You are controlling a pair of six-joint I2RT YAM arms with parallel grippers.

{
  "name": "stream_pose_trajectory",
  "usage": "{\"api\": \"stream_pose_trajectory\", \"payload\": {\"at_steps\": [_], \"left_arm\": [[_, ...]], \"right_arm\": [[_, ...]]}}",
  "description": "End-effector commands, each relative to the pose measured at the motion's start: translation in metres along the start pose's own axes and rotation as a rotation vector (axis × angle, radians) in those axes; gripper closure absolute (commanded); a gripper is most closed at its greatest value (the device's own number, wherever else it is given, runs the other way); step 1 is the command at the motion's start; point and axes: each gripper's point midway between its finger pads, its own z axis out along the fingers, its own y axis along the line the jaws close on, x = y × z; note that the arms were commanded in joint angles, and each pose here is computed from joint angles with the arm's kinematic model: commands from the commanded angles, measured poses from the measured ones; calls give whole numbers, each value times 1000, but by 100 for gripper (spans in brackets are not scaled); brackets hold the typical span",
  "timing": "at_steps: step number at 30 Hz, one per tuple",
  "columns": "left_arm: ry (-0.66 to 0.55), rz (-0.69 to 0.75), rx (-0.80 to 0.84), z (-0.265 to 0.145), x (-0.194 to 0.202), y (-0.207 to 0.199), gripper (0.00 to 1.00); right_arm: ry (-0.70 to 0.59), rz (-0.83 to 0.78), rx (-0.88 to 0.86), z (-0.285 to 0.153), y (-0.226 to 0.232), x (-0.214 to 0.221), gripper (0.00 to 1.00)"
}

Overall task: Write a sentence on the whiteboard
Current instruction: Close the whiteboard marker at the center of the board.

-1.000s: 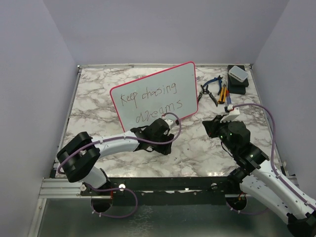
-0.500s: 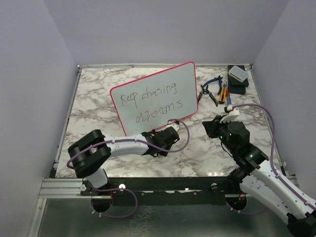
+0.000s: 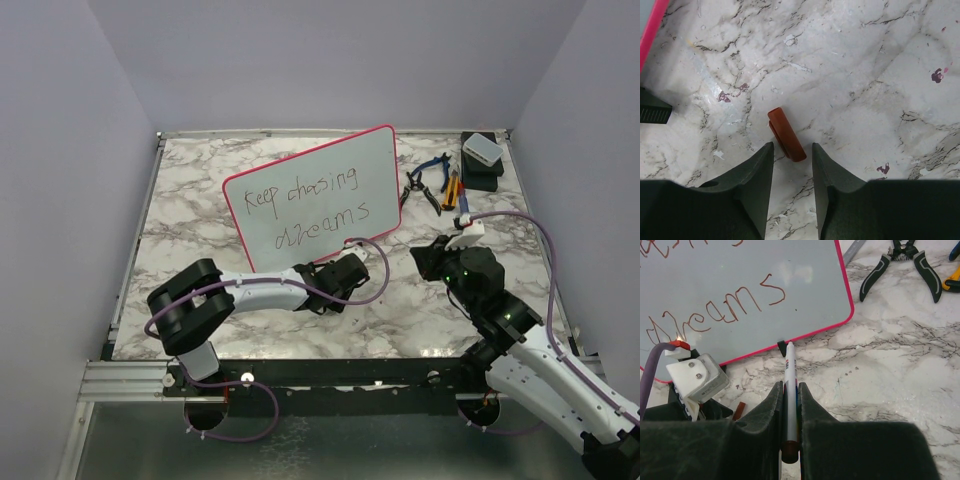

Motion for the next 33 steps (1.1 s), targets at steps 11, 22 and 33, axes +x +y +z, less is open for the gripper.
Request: {"api": "stream_pose_trajectory", "payload": {"at_steps": [11, 22, 33], "left_arm": [[-21, 36, -93, -5, 2, 21, 100], [-313, 155, -113, -84, -69, 62, 100], [-484, 379, 303, -149, -60, 15, 100]], "right_arm": [[9, -4, 16, 0, -3, 1, 99], [291, -64, -159, 1, 44, 8, 99], [369, 85, -626, -18, 91, -40, 99]]}}
